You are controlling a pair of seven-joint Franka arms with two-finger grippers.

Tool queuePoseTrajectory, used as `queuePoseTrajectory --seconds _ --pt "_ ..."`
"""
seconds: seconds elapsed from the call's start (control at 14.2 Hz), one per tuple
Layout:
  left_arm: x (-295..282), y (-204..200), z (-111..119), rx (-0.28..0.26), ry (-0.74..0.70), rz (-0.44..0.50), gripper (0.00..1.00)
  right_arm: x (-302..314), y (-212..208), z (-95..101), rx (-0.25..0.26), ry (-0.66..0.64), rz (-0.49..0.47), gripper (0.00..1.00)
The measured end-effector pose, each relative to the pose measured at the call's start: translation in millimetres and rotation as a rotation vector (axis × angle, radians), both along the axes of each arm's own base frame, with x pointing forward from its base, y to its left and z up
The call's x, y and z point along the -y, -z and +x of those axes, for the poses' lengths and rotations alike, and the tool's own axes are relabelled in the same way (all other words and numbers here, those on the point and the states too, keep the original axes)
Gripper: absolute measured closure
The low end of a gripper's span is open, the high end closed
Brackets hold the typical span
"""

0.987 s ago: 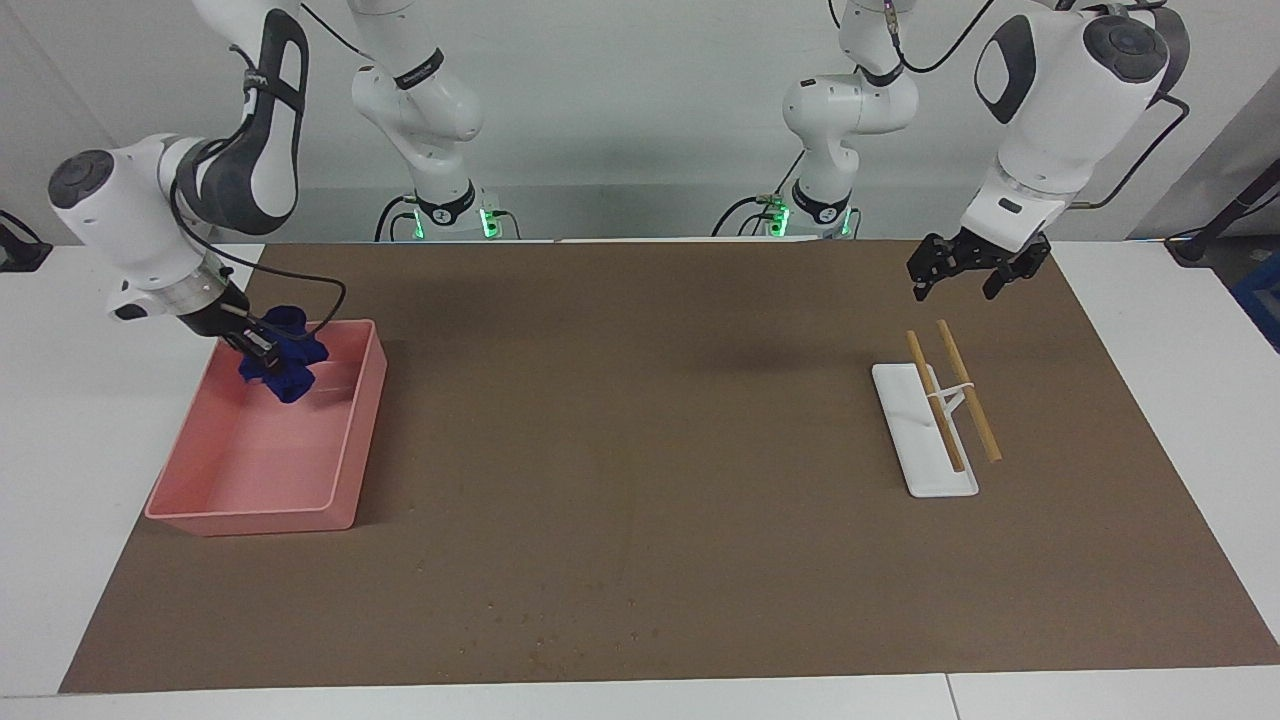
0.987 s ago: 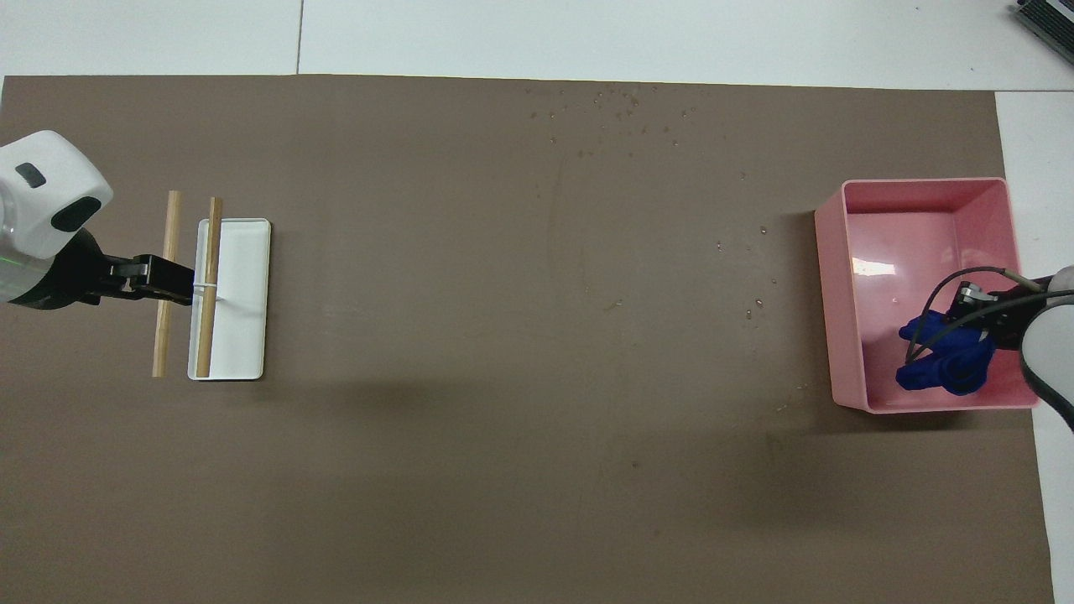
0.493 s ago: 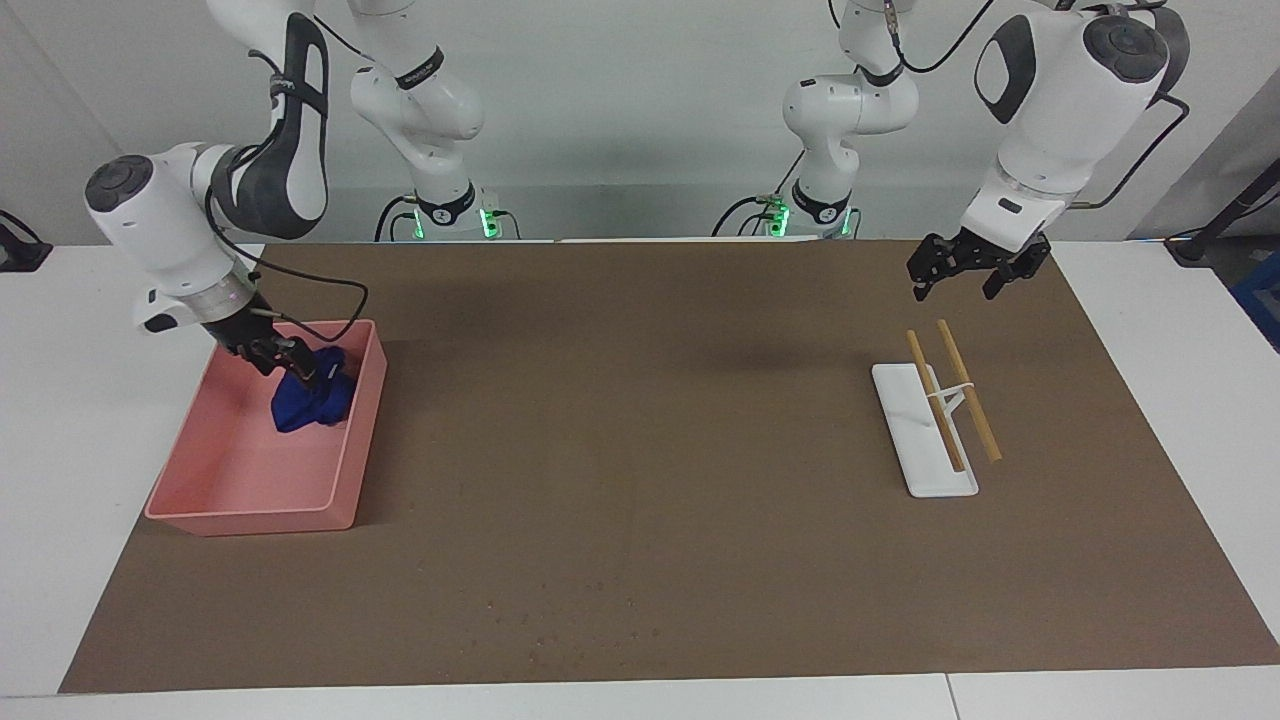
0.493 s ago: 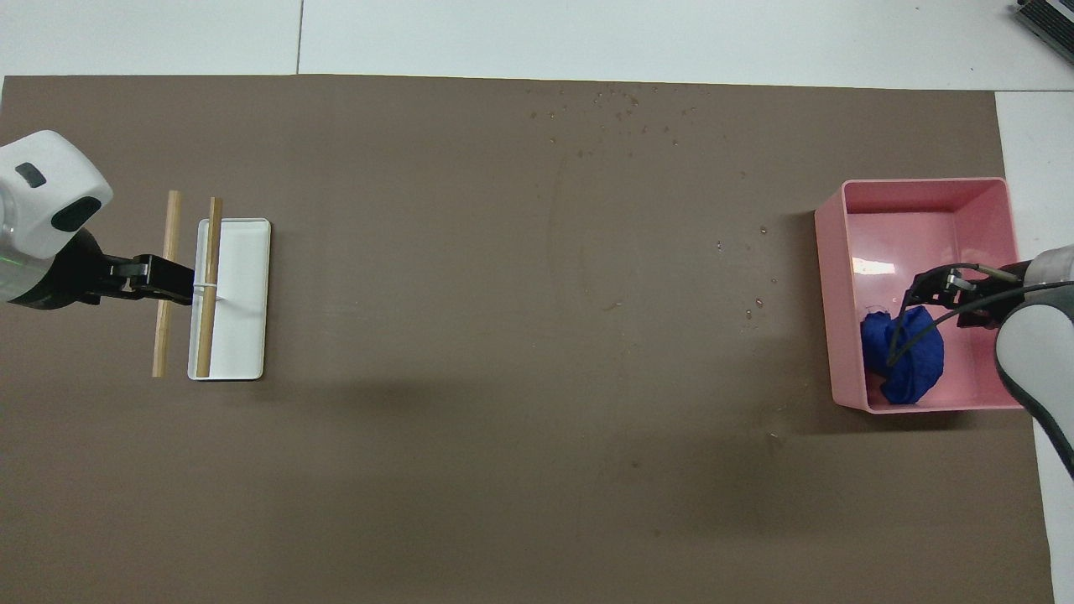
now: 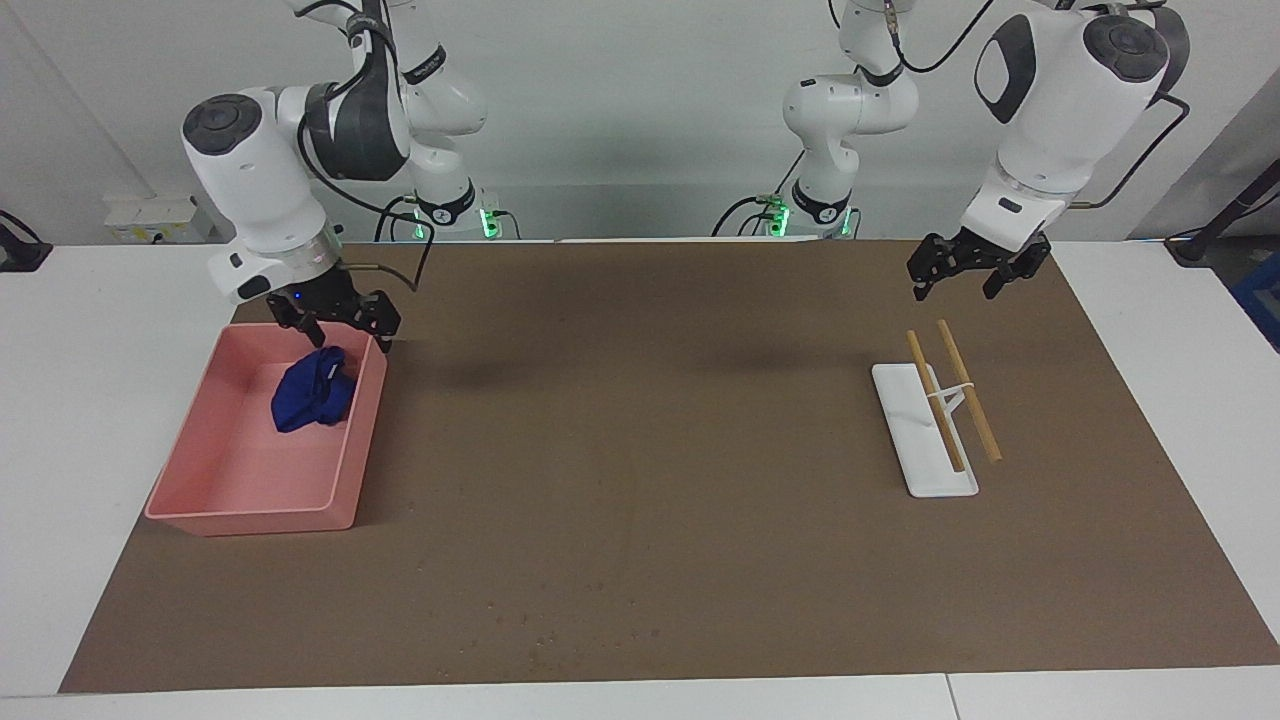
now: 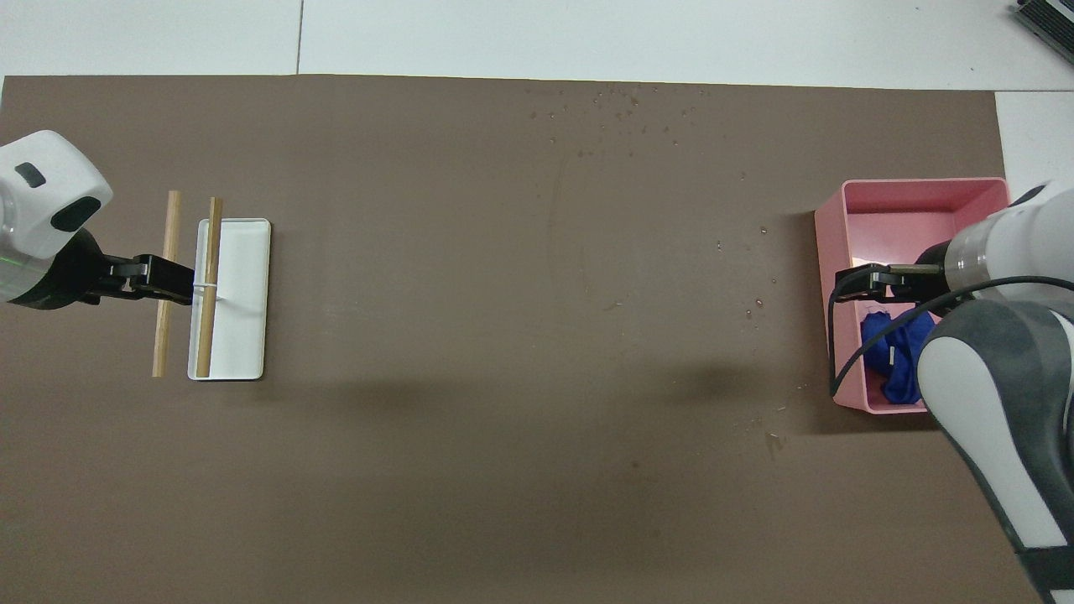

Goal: Wipe water with towel using both arms

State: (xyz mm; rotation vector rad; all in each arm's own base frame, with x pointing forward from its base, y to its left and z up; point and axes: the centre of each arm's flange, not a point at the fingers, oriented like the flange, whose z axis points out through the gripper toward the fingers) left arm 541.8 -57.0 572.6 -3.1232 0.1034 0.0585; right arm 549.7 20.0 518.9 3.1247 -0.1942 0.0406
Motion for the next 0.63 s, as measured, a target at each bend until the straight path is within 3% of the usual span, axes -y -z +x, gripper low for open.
queuePoseTrajectory --seconds 0.14,0.35,0.63 --pt "0 0 0 0.000 0.000 0.000 0.00 -9 -39 2.9 0.017 0.009 -0.016 0.00" --pt "0 0 0 0.000 0.000 0.000 0.00 -4 -86 2.8 -0.004 0.024 -0.015 0.00" --pt "0 0 0 0.001 0.000 0.000 0.00 -2 -100 -2.0 -0.056 0.029 -0.014 0.00"
